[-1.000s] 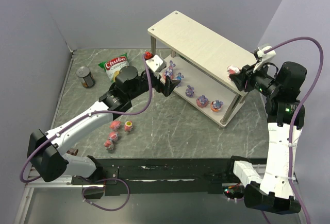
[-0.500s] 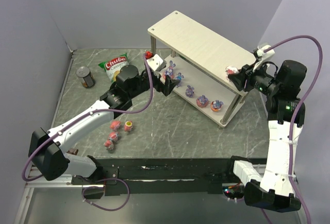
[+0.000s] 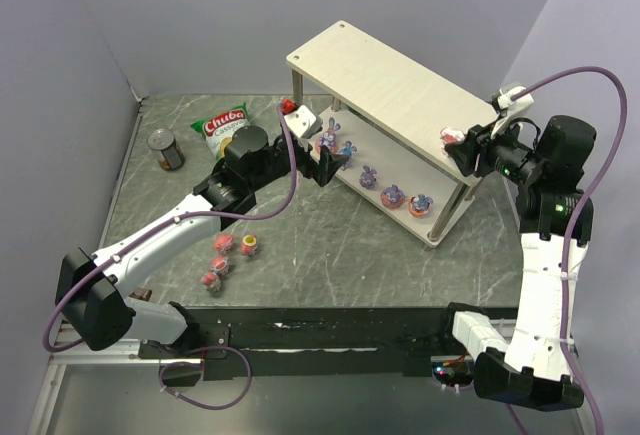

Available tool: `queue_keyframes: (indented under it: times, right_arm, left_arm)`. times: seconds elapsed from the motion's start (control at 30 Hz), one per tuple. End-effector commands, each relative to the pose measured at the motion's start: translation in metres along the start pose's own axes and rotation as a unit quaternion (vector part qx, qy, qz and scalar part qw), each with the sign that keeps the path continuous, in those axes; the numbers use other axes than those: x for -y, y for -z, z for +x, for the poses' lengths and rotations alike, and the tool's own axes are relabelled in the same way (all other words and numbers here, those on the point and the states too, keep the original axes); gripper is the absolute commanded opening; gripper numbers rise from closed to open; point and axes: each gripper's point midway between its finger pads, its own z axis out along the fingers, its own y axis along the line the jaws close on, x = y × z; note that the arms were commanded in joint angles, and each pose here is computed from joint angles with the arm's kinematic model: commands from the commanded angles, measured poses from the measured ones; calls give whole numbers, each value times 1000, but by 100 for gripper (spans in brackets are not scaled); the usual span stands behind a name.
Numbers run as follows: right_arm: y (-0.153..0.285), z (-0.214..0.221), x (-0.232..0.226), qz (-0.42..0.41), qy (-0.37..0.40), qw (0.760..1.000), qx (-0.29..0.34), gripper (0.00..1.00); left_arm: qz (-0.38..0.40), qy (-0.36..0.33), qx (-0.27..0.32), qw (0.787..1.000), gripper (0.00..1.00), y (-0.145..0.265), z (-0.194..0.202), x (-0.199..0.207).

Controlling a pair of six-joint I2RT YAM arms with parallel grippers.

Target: Place and organize the plastic toys onto the shelf

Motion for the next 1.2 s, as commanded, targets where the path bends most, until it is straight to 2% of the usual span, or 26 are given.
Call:
queue_keyframes:
  times: [0.0, 0.17, 0.2, 0.27, 0.37, 0.4, 0.47, 0.53, 0.73, 0.9, 0.97, 1.17]
  right_arm:
    - [7, -16, 1, 9, 12, 1000, 13, 55]
    - [9, -17, 0, 9, 9, 1000, 14, 61]
    - [9, -18, -1, 8, 10, 1000, 16, 68]
    - [11, -21, -2, 9, 10, 1000, 20, 72]
    - [15, -27, -4, 11, 12, 999, 29, 85]
    - [15, -29, -5, 12, 11, 999, 31, 92]
    - [20, -38, -5, 20, 14, 999, 45, 100]
    - [23, -44, 4, 51, 6, 997, 52, 100]
    - [33, -74, -3, 48, 3, 995, 85, 100]
    - [38, -110, -37, -39, 8, 991, 130, 100]
    - [38, -125, -50, -69, 12, 987, 145, 100]
    - [-2, -141, -98, -147, 32, 980, 127, 100]
  left_arm:
    - [5, -10, 45, 999, 96, -2, -33, 0]
    - [5, -9, 44, 999, 96, -1, -34, -1]
    - [5, -11, 46, 999, 96, -1, -35, -1]
    - [4, -10, 46, 999, 96, -1, -35, -1]
    - [2, -10, 46, 999, 96, 0, -36, -1]
    - [-1, -10, 47, 999, 96, 0, -37, -3]
    - [-1, -10, 49, 999, 96, 0, -39, -2]
    - [-4, -11, 50, 999, 96, 1, -40, -4]
    - [-11, -11, 53, 998, 96, 0, -46, -7]
    - [-42, -10, 54, 998, 96, 2, -50, -19]
    - [-65, 17, 52, 996, 96, 2, -49, -28]
    - [-139, 92, 36, 985, 96, 13, -39, -71]
